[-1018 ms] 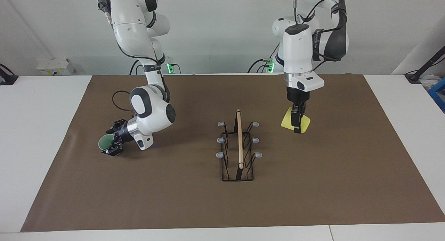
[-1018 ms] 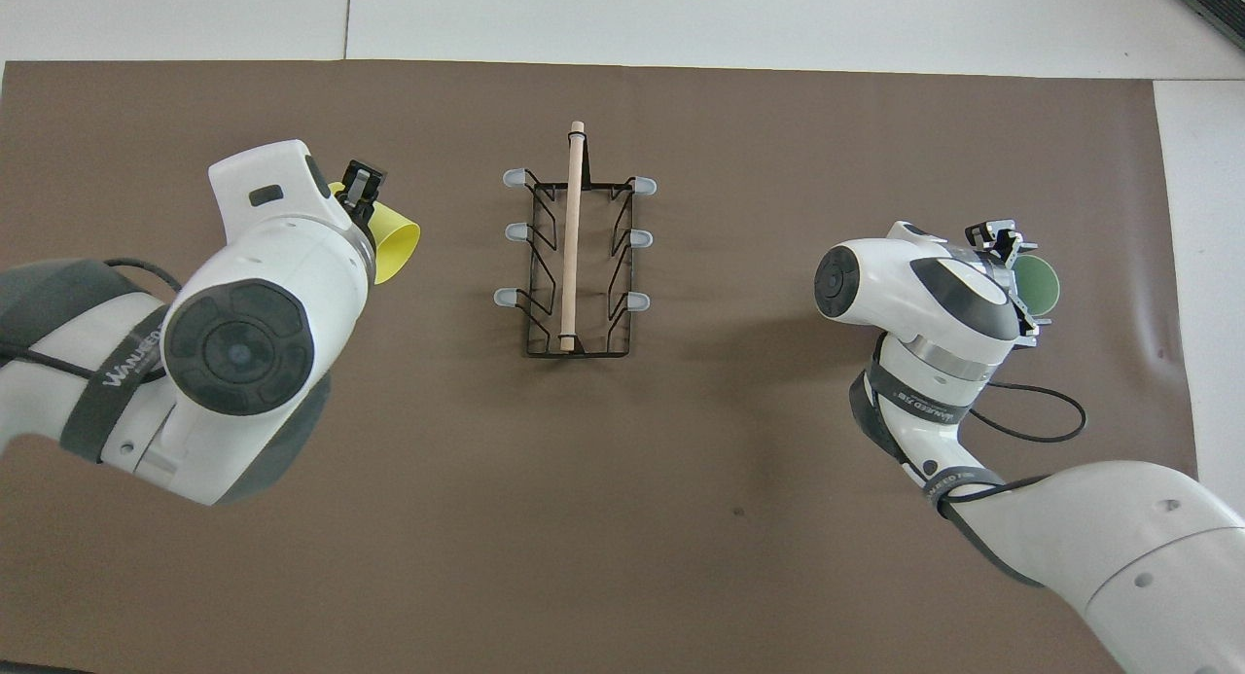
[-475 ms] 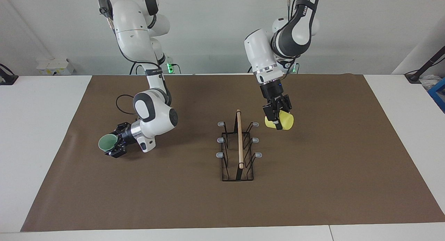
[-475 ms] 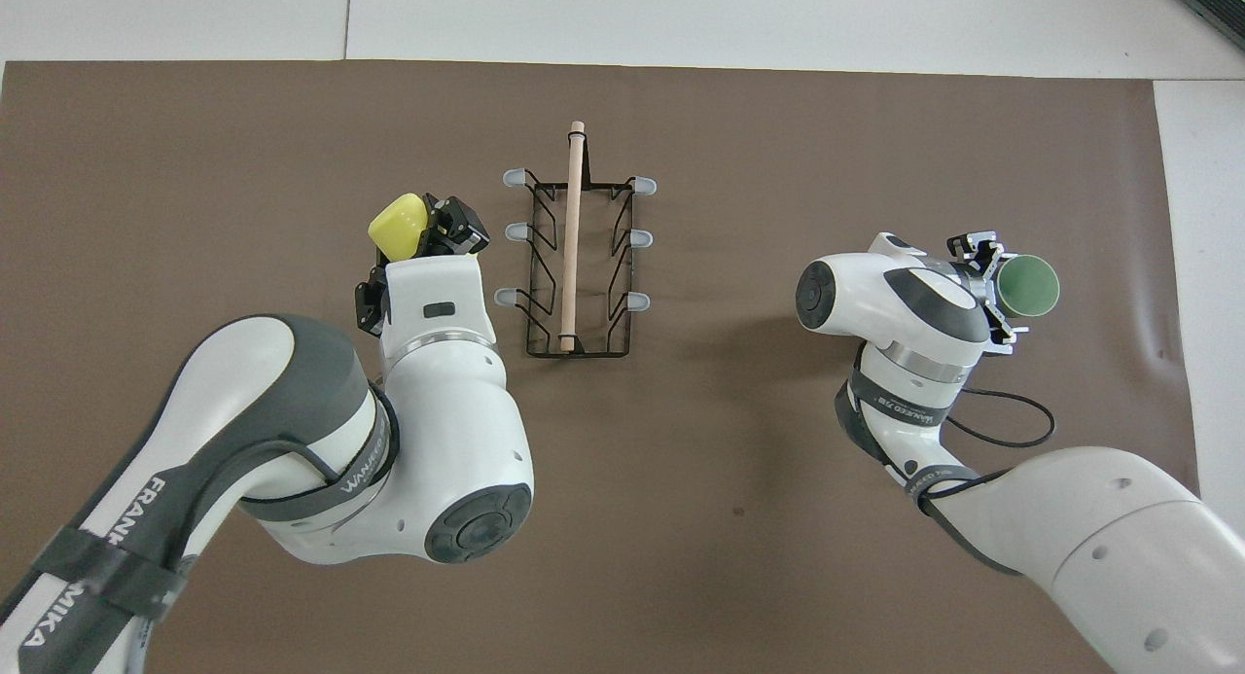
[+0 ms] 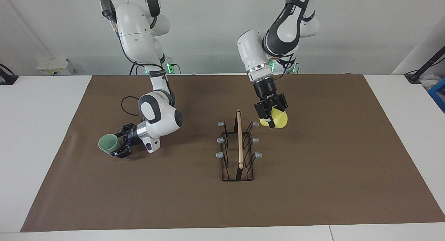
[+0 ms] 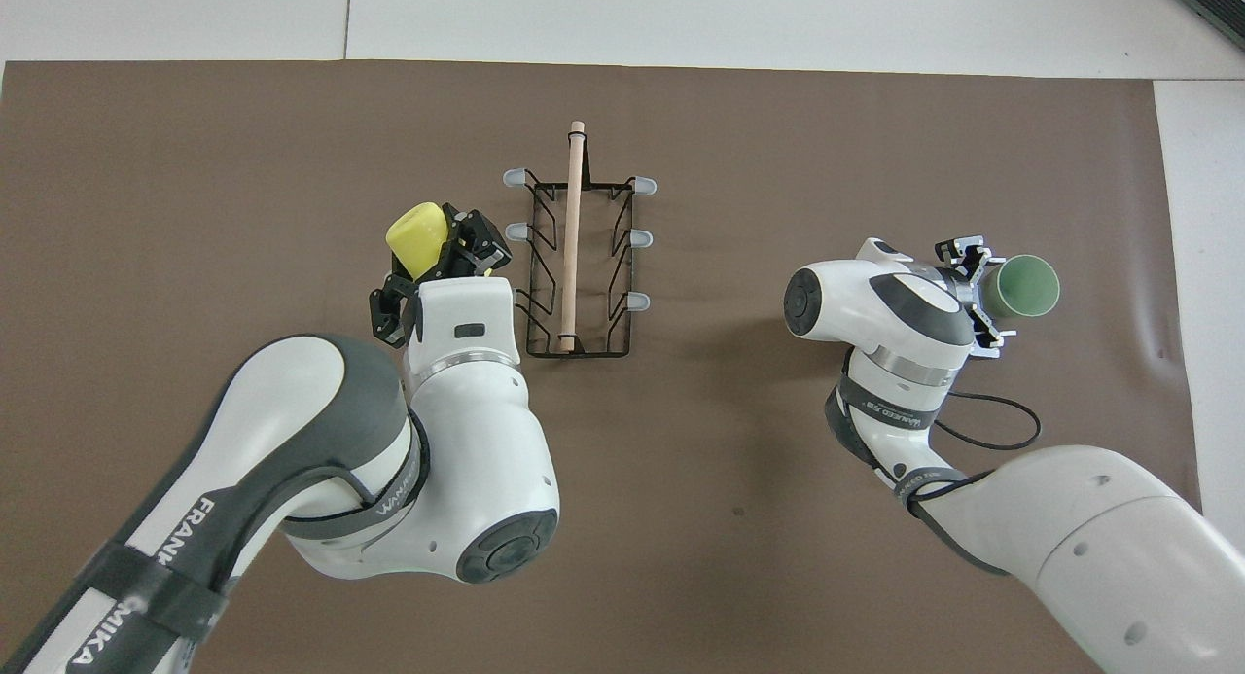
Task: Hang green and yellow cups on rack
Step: 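Hang the yellow cup on a rack peg with the left gripper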
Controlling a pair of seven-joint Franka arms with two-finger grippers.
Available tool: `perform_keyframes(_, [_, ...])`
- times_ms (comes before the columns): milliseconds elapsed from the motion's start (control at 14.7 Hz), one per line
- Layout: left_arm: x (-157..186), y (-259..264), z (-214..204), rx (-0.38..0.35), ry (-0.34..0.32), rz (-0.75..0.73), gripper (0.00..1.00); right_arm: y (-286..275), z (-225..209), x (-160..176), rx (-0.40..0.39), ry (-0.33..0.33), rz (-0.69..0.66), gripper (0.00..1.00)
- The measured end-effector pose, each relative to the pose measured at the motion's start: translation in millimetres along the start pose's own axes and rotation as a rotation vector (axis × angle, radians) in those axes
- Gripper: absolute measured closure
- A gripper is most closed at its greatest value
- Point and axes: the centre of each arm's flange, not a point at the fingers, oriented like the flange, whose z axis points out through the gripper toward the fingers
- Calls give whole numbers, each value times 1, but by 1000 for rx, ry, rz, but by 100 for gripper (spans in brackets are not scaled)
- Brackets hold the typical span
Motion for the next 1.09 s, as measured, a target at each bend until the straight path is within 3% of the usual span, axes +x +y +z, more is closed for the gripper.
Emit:
perform_keyframes(543, [-44, 4, 13, 16, 60, 3, 32, -12, 15, 8, -62, -53, -1, 0])
perform_keyframes(1086, [-65, 13, -1, -10, 51, -70, 32, -17, 26, 8, -80, -72, -17, 0])
